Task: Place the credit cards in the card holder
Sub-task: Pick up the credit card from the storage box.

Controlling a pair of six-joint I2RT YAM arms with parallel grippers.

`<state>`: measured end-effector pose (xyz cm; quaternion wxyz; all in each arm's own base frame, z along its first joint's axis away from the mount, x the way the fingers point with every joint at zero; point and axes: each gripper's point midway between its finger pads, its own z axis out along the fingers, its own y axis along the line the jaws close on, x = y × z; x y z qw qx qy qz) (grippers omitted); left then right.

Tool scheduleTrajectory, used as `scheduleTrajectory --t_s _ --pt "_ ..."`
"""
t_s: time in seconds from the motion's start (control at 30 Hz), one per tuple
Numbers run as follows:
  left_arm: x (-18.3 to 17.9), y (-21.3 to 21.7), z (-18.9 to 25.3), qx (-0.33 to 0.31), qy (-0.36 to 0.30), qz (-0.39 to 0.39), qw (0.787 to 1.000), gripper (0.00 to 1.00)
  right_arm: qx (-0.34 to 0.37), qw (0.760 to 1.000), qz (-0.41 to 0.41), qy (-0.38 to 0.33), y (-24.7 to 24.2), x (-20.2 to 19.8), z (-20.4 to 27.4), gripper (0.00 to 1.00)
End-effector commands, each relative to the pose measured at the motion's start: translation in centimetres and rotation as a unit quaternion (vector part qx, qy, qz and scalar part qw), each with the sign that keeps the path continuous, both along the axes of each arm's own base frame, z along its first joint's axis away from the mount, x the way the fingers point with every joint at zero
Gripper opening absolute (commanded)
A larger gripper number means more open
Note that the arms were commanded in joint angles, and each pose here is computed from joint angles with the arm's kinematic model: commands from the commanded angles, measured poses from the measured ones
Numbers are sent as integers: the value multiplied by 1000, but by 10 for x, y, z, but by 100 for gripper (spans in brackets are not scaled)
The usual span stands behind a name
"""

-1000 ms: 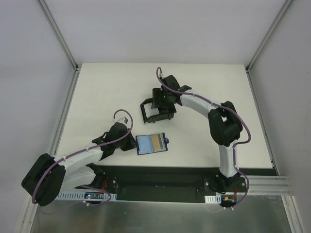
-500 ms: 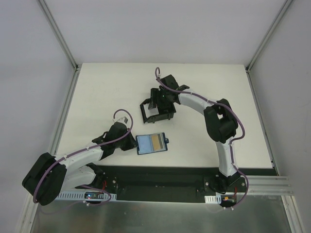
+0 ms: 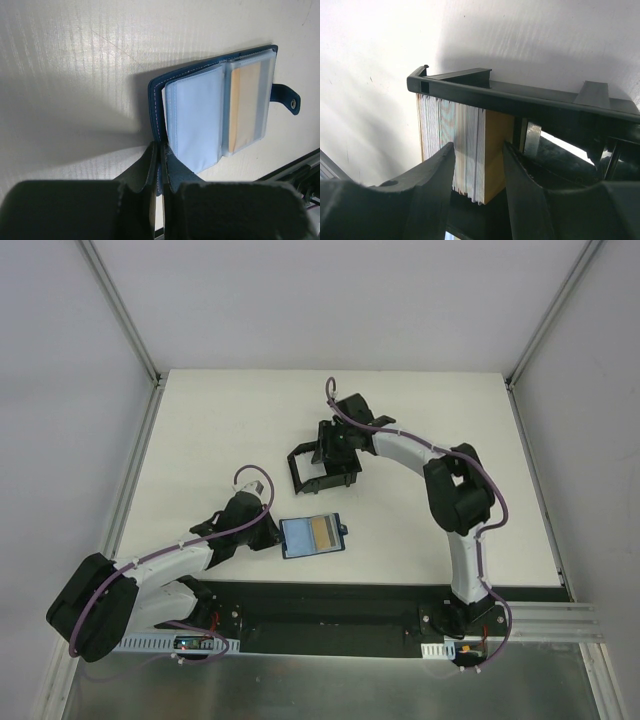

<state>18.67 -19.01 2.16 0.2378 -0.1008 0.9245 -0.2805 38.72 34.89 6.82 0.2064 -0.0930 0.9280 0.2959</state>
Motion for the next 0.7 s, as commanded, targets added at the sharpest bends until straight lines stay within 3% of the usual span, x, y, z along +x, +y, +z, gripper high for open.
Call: scheduleTrajectory --t_s 0.0,0.47,0.67 --pt "7 -4 9 -8 -13 -6 1000 0 37 999 3 -39 5 4 46 44" --pt "7 -5 9 -9 -11 -7 1000 0 32 998 1 -48 0 5 52 14" --pt "6 -3 7 -7 -10 -6 1000 0 8 997 -9 -73 -12 13 60 6"
